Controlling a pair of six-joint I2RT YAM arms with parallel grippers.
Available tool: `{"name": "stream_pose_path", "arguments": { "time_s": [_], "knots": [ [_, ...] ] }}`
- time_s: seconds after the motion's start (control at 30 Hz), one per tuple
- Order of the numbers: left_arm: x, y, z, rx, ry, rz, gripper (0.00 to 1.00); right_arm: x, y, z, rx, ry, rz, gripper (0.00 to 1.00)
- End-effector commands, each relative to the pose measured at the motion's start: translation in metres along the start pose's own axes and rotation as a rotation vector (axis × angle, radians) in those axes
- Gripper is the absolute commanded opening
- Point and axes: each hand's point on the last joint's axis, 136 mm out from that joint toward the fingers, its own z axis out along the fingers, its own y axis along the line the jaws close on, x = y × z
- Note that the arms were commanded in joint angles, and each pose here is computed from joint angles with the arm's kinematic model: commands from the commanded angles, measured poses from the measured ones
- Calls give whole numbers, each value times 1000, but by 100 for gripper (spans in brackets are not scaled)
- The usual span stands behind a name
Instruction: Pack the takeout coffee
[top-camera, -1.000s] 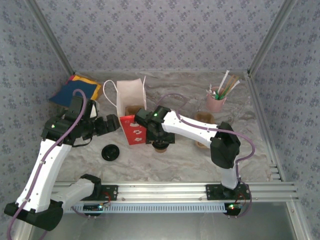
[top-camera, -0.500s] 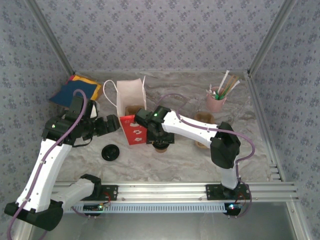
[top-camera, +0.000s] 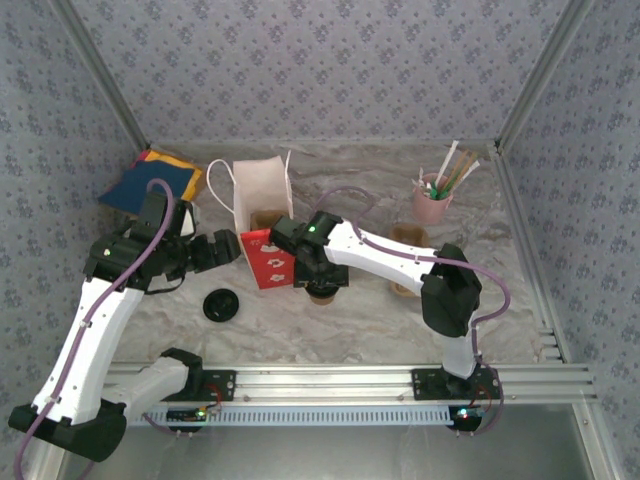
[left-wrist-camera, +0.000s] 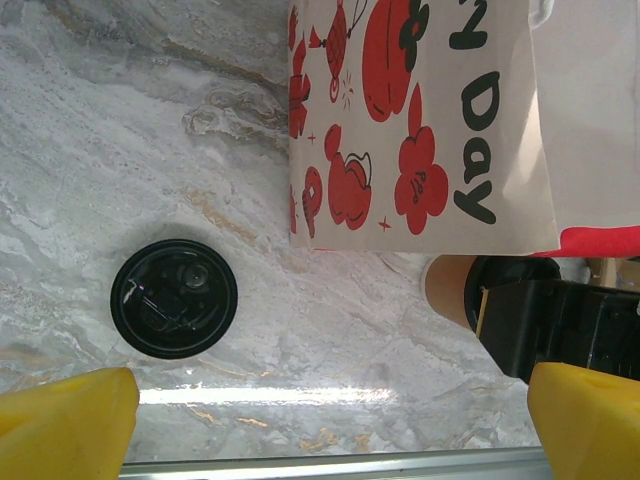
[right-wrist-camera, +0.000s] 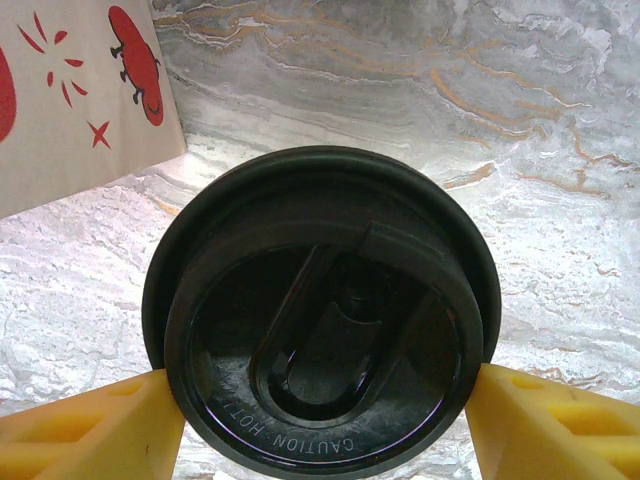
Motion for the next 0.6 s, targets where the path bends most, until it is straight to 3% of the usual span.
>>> {"name": "stream_pose_path", "arguments": {
  "time_s": [0.0, 0.57],
  "knots": [
    [2, 0, -2, 11, 4, 2, 100, 4, -12, 18, 62, 32, -7, 74],
    [3, 1, -2, 7, 6, 4, 100, 3, -10, 21, 58, 37, -6, 75]
  ]
}}
